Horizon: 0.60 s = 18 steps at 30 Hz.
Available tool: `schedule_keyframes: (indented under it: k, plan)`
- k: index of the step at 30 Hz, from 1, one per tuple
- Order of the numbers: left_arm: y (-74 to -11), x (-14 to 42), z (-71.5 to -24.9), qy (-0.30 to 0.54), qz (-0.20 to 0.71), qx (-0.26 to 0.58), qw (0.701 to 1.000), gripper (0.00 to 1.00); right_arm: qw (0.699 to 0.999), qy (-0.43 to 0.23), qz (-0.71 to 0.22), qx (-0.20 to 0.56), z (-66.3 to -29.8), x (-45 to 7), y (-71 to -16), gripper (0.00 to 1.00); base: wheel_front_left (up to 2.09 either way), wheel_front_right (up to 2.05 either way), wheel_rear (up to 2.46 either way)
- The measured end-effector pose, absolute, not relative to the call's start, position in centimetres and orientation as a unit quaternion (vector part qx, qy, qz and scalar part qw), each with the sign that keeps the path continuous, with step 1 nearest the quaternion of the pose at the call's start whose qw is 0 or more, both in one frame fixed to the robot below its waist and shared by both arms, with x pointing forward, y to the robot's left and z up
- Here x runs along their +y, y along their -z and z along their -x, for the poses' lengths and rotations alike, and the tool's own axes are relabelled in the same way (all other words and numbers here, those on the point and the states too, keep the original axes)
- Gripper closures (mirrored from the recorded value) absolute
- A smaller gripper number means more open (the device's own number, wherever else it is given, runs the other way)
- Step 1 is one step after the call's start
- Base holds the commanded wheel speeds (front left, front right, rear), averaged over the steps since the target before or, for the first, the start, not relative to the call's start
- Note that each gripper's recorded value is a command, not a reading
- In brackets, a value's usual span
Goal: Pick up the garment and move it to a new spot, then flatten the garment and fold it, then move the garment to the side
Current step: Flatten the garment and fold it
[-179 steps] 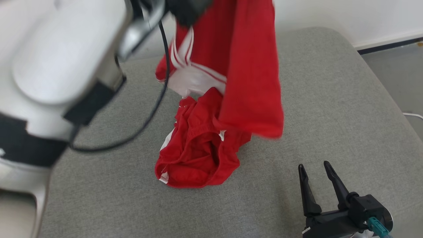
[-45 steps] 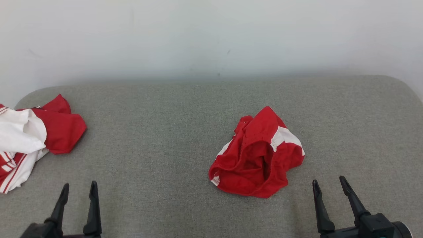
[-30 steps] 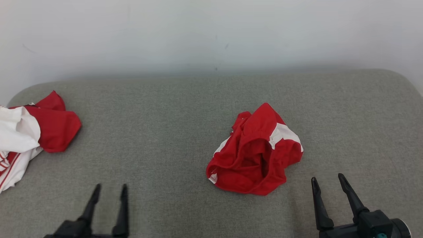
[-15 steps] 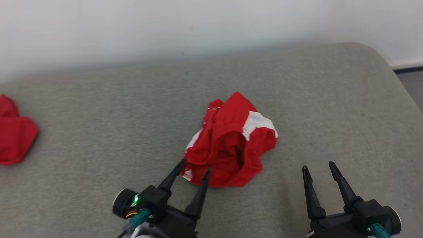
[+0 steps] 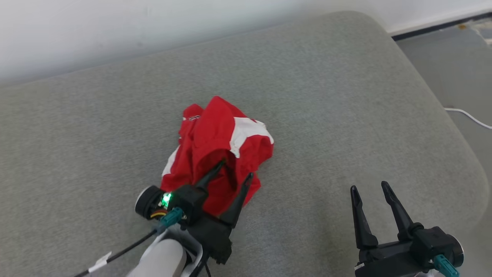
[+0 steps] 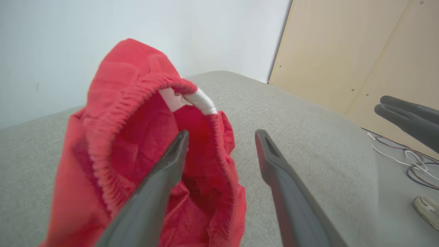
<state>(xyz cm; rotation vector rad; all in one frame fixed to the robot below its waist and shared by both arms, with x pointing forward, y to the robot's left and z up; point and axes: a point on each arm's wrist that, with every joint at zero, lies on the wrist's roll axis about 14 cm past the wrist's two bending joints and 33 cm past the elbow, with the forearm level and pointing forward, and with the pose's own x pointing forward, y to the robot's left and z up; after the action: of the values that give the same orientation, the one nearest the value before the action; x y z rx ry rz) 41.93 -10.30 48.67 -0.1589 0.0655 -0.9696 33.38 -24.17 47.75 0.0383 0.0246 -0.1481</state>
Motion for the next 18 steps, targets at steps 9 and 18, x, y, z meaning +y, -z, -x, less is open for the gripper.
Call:
schedule_keyframes:
  k: [9, 18]
  plan:
    - [-49.0, -11.5, -44.5, 0.461, 0.079, 0.02, 0.884, 1.0, 0.995, 0.095, -0.015, 0.023, -32.6, -25.3, -47.3, 0.0, 0.0, 0.0, 0.0]
    - [-49.6, -9.3, -42.9, 0.445, 0.099, 0.013, 0.89, 1.0, 0.996, 0.081, -0.014, 0.037, -32.9, -24.6, -46.2, 0.0, 0.0, 0.0, 0.0]
